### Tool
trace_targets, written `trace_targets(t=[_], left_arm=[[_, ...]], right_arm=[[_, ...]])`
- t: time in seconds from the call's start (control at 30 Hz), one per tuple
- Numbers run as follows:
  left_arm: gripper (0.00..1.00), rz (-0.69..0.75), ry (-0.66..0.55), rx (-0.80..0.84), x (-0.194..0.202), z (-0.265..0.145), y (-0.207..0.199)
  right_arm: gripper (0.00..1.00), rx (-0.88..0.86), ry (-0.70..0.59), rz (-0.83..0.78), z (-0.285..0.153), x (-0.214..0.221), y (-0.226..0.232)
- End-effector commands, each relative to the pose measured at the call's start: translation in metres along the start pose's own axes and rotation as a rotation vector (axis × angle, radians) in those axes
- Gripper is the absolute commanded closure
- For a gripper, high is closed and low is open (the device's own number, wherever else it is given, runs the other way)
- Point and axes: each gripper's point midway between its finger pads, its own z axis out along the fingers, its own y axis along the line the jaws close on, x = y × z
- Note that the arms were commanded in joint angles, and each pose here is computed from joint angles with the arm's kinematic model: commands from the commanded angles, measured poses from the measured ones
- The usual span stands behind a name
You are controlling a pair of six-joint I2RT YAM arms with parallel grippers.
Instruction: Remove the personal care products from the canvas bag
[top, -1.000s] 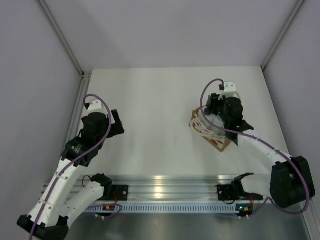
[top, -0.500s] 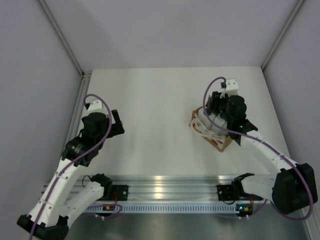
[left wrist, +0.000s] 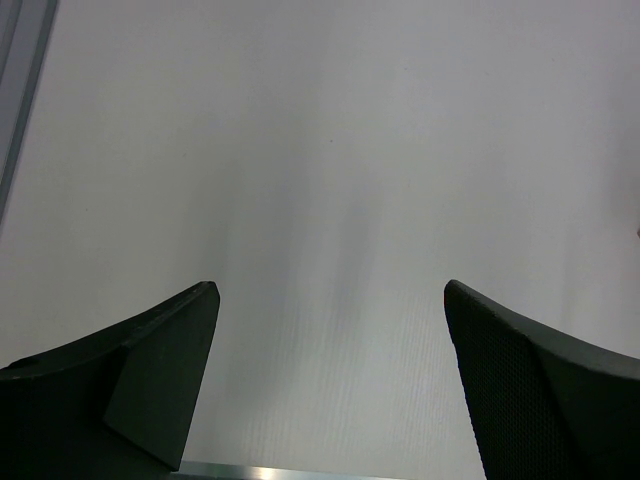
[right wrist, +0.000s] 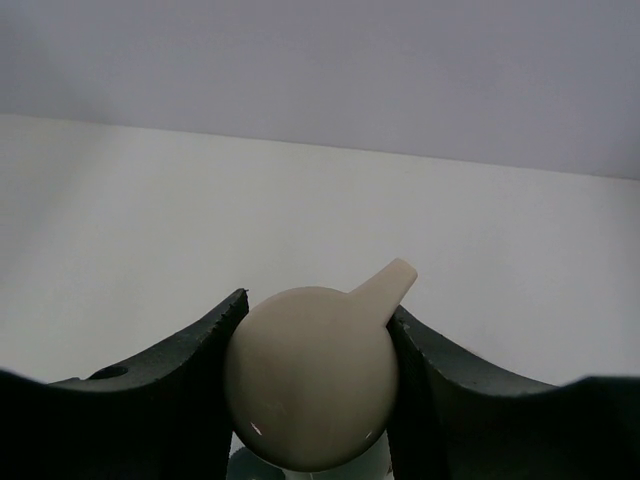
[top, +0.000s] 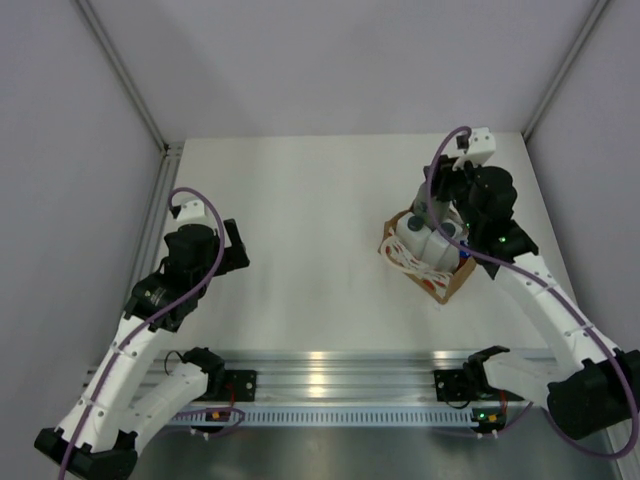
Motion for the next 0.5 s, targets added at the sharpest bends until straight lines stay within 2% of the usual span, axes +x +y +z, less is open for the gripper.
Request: trace_targets(t=[0.0,0.13,0.47], left_arm=[[0.02,-0.006,-0.041,0.004,-0.009,0.001,-0.002],[0.02,-0.015,-0.059,-0.005,-0.012,-0.002,0.001],[0.02,-0.023,-0.074,-0.016,-0.015,-0.003,0.003]], right_arm=[[1.0,-0.036,-0.258,-0.003,-0.016,-0.11,0.003],[1.0,-0.069,-0.225,-0.015,-0.011,-0.124,0.01],[1.0,-0.158,-0.267,-0.011,-0.007,-0.166,0.036]])
